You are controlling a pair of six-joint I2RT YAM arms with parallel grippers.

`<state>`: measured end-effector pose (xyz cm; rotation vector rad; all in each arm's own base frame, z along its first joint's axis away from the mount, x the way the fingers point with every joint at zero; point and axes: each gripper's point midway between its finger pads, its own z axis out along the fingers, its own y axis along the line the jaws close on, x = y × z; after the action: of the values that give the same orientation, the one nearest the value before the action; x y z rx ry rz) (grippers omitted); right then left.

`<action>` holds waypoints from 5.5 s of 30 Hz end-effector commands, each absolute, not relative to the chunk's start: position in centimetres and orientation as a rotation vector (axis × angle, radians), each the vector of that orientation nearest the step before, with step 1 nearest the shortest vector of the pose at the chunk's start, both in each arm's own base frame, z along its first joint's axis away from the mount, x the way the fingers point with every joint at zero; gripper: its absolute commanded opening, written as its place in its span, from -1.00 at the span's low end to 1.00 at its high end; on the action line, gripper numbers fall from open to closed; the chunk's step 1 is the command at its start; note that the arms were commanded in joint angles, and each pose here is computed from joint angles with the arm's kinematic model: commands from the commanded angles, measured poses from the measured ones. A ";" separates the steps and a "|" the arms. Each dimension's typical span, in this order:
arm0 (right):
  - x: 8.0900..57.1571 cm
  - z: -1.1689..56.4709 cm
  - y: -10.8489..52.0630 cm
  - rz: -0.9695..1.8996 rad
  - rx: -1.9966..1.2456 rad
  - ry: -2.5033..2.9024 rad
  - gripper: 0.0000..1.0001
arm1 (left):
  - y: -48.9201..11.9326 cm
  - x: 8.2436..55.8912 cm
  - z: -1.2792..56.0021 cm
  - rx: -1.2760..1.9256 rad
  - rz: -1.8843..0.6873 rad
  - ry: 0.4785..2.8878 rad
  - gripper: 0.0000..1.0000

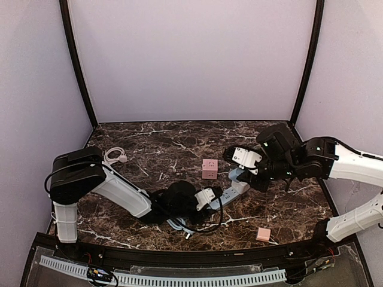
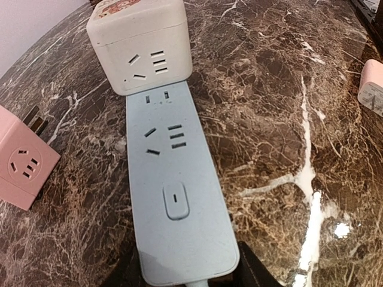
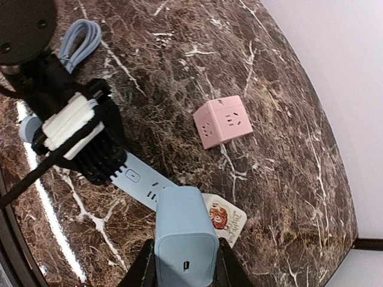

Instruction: Insert the plug

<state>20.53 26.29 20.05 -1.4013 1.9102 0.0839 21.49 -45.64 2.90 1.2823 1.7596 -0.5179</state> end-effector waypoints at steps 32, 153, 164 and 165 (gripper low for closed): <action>11.5 13.6 32.8 0.335 -2.187 1.629 -1.00 | -40.5 12.6 3.2 1.461 -0.867 1.703 0.20; 12.9 8.0 31.3 -0.108 -2.365 1.821 -1.00 | -36.7 13.0 5.5 1.303 -0.818 1.657 0.70; 13.0 8.4 30.8 -0.118 -2.357 1.804 -1.00 | -34.7 13.9 6.0 1.263 -0.709 1.676 0.80; 12.9 8.3 30.8 -0.116 -2.357 1.806 -1.00 | -34.7 13.9 6.2 1.261 -0.712 1.673 0.80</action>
<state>13.21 32.13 8.84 -2.3248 1.7876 -0.0731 13.99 -35.81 6.51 1.2561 1.6658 -0.7541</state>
